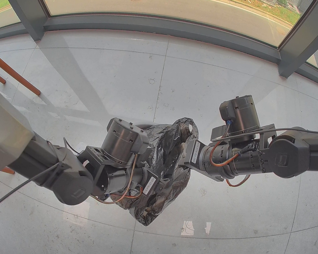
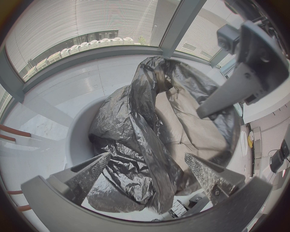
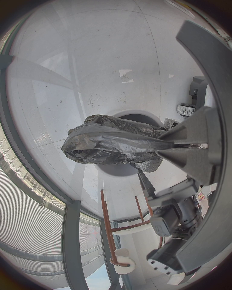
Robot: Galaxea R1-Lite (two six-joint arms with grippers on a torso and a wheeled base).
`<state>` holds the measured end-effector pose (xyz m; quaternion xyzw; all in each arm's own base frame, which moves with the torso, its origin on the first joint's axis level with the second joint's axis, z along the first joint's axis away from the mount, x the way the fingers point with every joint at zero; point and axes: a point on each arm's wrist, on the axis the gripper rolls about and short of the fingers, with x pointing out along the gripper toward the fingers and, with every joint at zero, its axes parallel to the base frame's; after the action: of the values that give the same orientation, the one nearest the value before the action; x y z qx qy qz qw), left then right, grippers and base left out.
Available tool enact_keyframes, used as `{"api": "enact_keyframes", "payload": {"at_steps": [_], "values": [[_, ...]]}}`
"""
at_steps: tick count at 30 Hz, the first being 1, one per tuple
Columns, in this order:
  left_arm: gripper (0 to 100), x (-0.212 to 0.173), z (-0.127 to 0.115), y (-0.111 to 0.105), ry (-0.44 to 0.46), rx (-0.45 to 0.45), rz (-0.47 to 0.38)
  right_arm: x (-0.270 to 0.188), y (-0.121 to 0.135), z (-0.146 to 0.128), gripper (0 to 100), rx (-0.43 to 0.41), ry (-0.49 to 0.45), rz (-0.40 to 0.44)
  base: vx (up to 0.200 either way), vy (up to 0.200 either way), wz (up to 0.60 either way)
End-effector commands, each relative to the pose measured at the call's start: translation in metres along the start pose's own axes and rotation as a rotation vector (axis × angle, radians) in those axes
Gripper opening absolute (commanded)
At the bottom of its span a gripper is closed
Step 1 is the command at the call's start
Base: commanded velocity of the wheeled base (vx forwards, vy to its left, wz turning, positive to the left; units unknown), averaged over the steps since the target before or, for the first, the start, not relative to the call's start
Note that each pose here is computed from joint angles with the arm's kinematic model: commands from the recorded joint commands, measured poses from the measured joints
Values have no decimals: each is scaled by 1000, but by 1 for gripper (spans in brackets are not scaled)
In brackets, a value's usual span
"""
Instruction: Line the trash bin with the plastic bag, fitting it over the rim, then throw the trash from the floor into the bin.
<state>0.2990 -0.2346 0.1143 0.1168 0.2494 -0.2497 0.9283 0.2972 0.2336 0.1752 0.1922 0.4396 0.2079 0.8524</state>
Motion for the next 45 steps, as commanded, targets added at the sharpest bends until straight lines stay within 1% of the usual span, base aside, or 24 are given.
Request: {"api": "enact_keyframes", "payload": {"at_steps": [1,4,5,13,14,16,18,19,20,22,25,27,29,30,32,33,34,38,40,41,43,45], "values": [[100,29,-12,7,46,-10,25,-1,0,0,0,0,-3,-2,0,0,0],[100,32,-14,7,54,-9,25,0,-1,-1,0,0,-4,-15,0,0,0],[0,32,-14,7,52,-9,23,0,-2,-2,0,2,-3,-19,0,0,0],[0,27,-5,7,22,-26,23,1,-9,-1,0,3,-1,-38,0,0,0],[0,19,8,8,-17,-67,22,1,-9,0,0,2,-5,-36,0,0,0],[0,7,22,9,-61,-96,20,0,-10,1,0,4,-9,-37,0,0,0],[0,-3,31,12,-82,-106,16,-1,-12,4,0,0,-17,-37,0,0,0],[0,-3,31,12,-82,-106,16,-1,-12,4,0,0,-17,-37,0,0,0],[0,-13,38,15,-94,-110,12,-3,-12,7,0,-24,-26,-35,0,0,0],[0,-23,44,26,-100,-122,16,-4,-15,11,0,-55,-37,-41,0,0,0],[0,-31,47,40,-91,-135,24,-3,-20,14,0,-121,-40,-52,0,0,0],[0,-35,49,50,-99,-148,46,-3,-22,18,0,-154,-47,-55,0,0,0],[0,-37,50,57,-105,-155,61,-4,-23,22,0,-163,-65,-51,0,0,0],[0,-38,50,65,-107,-166,81,-4,-24,30,0,-161,-99,-41,0,0,0],[0,-38,50,70,-108,-172,92,-5,-24,34,0,-161,-123,-34,0,0,0],[0,-39,50,74,-107,-177,100,-7,-26,41,0,-155,-159,-26,0,0,0],[0,-39,51,76,-113,-179,104,-8,-27,44,0,-154,-170,-24,0,0,0],[0,-39,55,86,-132,-195,127,-3,-41,52,0,-170,-179,-53,0,0,0],[0,-38,56,87,-136,-197,130,0,-45,54,0,-177,-178,-61,0,0,0],[0,-38,58,90,-144,-201,137,3,-50,57,0,-193,-180,-72,0,0,0],[0,-37,63,92,-160,-203,140,7,-53,62,0,-199,-187,-75,0,0,0],[0,-33,62,95,-156,-208,147,9,-53,66,0,-196,-193,-73,0,0,0]]}}
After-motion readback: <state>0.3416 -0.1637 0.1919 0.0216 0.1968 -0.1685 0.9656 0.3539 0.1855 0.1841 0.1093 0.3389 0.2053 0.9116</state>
